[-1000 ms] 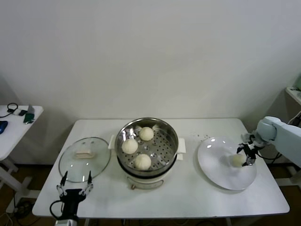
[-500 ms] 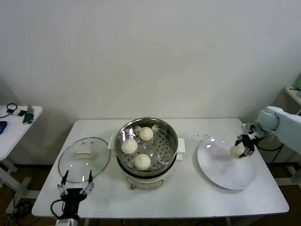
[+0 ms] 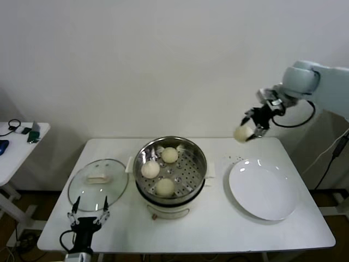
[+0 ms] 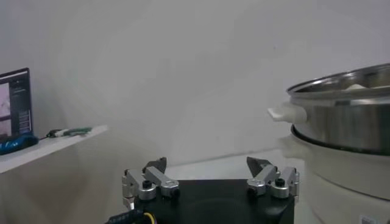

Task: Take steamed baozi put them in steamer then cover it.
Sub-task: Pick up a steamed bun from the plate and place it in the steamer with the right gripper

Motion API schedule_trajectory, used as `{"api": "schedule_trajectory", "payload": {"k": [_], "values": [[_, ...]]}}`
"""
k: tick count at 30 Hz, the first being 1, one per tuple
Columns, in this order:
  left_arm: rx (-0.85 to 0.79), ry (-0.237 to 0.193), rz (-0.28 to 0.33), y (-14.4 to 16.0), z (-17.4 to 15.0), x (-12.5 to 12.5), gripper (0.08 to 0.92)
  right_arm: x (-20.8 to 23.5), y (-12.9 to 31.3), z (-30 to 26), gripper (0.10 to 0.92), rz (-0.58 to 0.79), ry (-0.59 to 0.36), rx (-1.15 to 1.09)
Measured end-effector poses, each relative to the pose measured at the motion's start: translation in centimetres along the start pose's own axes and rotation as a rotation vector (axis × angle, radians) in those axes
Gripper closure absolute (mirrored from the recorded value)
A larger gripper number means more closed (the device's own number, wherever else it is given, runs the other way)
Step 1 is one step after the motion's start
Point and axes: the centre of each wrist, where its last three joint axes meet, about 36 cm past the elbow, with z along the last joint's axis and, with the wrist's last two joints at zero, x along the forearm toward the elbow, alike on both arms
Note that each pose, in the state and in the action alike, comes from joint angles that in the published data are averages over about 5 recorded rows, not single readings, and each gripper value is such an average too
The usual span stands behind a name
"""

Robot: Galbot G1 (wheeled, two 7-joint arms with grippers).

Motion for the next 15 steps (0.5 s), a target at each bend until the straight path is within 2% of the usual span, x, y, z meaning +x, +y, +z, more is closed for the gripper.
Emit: {"api": "schedule_trajectory", "payload": {"k": [7,15], "values": [[0.000,-0.009,0.002,0.4,-0.5,-0.2,0.177,-0.8,0.0,-8.3,0.377,-0.009,-0.053,0.046],[-0.002,-0.015,-0.002,0.7,-0.8,-0.1,0.177,-6.1,1.1,-13.5,0.360,-0.068,-0.061,0.079]]}}
